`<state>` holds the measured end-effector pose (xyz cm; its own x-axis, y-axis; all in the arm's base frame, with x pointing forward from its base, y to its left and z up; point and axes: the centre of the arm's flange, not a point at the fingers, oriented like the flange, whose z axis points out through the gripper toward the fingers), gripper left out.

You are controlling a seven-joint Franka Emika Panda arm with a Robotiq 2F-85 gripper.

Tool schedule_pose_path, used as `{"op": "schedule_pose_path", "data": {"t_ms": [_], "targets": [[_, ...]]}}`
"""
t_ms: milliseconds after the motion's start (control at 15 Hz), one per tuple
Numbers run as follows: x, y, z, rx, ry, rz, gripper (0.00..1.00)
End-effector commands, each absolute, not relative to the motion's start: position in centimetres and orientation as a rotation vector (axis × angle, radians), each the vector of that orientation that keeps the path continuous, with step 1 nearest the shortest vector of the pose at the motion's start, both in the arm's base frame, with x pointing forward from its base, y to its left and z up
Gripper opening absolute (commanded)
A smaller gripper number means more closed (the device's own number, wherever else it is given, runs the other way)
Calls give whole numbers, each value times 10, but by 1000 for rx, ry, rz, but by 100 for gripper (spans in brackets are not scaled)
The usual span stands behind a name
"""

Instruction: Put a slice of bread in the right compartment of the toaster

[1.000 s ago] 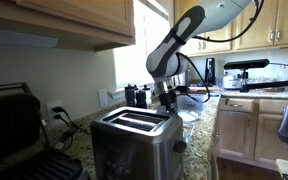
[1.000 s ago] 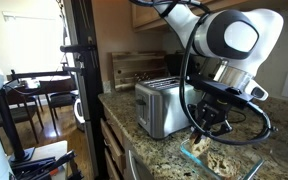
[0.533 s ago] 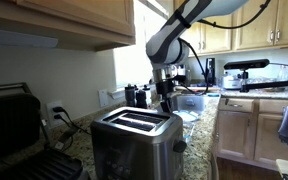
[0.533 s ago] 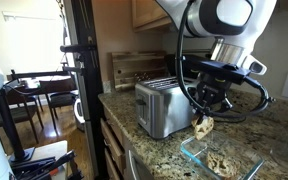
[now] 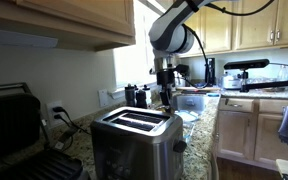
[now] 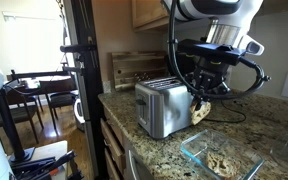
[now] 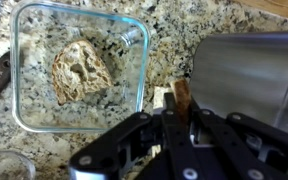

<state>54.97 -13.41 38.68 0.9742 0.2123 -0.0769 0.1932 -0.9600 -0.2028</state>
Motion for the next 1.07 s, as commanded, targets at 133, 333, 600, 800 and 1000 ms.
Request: {"op": "schedule_pose_path", "data": {"t_ms": [133, 333, 600, 800, 1000], "targets": [[516, -125, 414, -2907, -327, 22, 7], [501, -118, 430, -2901, -341, -18, 7], [488, -111, 450, -2897, -358, -61, 6], [483, -108, 462, -2898, -372, -93, 7], [480, -106, 472, -2901, -376, -125, 7]]}}
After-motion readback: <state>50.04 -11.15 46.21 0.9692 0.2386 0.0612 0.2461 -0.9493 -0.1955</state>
